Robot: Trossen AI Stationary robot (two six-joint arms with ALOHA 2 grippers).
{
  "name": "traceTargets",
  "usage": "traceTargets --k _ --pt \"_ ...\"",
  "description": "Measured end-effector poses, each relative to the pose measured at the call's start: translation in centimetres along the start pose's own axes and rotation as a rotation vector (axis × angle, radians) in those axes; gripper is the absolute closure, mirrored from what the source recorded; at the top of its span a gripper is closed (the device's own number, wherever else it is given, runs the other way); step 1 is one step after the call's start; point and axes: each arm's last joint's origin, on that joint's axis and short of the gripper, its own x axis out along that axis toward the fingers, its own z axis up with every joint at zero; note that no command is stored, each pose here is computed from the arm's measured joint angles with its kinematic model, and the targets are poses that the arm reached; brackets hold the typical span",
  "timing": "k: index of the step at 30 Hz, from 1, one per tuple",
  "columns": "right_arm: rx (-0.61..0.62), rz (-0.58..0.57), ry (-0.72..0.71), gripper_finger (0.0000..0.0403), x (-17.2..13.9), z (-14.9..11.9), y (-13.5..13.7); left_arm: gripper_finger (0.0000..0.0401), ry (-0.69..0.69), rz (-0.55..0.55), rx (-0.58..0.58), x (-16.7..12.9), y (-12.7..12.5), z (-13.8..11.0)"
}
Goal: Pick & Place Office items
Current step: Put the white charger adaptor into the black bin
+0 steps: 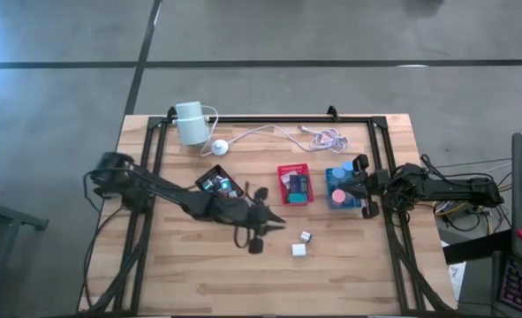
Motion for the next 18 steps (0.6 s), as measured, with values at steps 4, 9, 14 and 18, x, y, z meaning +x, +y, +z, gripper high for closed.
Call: traceTargets --k 4,9,14,18 --pt "-0.005 0.000 0.000 0.0394 0.0 0.0 0.0 0.0279 0.018 -0.010 -0.030 2.3 -1.0 0.1" --pt "-0.019 -0.001 -0.005 0.0394 0.0 0.0 0.0 0.0218 0.081 -0.013 -0.062 4.6 -1.7 0.0" --pt "-0.031 -0.002 -0.006 0.0394 0.0 0.1 0.0 0.0170 0.113 -0.019 -0.069 6.3 -2.5 -0.1" --pt "-0.031 -0.020 -0.006 0.0394 0.0 0.1 -0.1 0.0143 0.137 -0.030 -0.070 7.5 -3.3 -0.5"
